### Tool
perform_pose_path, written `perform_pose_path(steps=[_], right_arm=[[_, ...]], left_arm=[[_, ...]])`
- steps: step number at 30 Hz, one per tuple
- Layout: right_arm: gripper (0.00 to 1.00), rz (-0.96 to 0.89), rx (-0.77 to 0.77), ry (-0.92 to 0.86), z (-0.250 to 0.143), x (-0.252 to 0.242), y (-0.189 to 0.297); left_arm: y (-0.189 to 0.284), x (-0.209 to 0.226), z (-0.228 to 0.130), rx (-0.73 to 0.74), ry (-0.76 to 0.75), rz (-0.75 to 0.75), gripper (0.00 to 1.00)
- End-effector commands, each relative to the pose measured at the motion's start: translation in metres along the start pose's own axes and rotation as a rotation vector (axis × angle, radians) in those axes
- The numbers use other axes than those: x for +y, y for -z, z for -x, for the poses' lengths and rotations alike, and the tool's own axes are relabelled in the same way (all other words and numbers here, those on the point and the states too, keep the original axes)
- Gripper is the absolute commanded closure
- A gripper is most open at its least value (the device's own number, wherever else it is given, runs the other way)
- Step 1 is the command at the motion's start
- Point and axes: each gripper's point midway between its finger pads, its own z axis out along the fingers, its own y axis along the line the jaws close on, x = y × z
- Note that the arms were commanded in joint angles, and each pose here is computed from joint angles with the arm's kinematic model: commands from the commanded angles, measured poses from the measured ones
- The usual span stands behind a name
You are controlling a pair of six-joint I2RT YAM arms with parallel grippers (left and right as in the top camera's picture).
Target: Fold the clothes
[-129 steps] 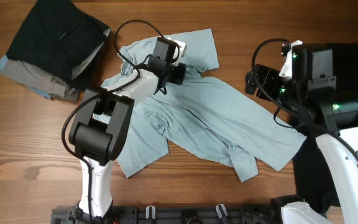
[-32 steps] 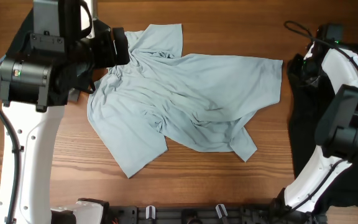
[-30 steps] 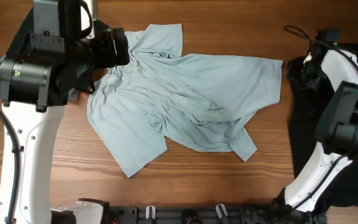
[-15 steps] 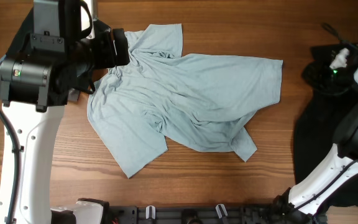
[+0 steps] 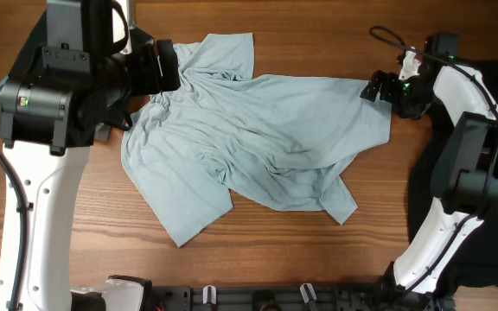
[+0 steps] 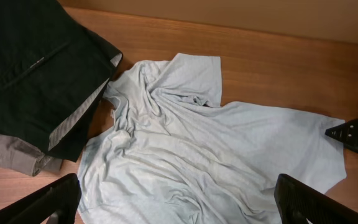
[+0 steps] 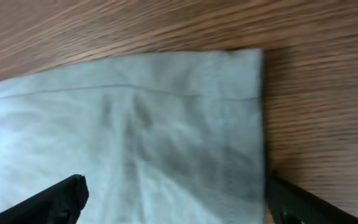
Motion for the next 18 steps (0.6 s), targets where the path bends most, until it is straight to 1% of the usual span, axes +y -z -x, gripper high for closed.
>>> perform_pose_path(steps=[1,3,5,6,9,12,14,16,18], right_arm=[[0.06,-0.266,-0.010,-0.106,-0.004,-0.043,-0.004],[0.07,-0.300,-0.008,-0.127,-0.005,-0.050,-0.001],[0.08,-0.257,0.003,-0.124,-0.007,-0.043,-0.004],[0.08,-0.202,0.011,-0.109,-0.007,-0.034,-0.006],[0.09,0.055,0.039,0.035,-0.010,0.012,-0.014],[0.12,0.086,0.054,0.023,-0.016,0.022,-0.020],[0.17,0.080,0.058,0.022,-0.020,0.025,-0.024],[0.22,0.037,0.060,-0.011,-0.024,0.022,-0.030],[0.33,-0.006,0.064,-0.038,-0.029,0.015,-0.035]], left_arm=[[0.006,-0.001,0.001,-0.013,0.000,-0.010,0.00],[0.006,-0.001,0.001,-0.012,0.000,-0.010,0.00],[0.006,-0.001,0.001,-0.012,0.000,-0.010,0.00],[0.006,-0.001,0.001,-0.012,0.000,-0.010,0.00],[0.006,-0.001,0.001,-0.013,0.000,-0.011,0.00],[0.006,-0.001,0.001,-0.013,0.000,-0.010,0.00],[0.006,-0.001,0.000,-0.010,0.000,-0.010,0.00],[0.006,0.000,-0.001,-0.006,0.000,-0.009,0.00],[0.006,0.000,-0.002,-0.003,0.000,-0.008,0.00]])
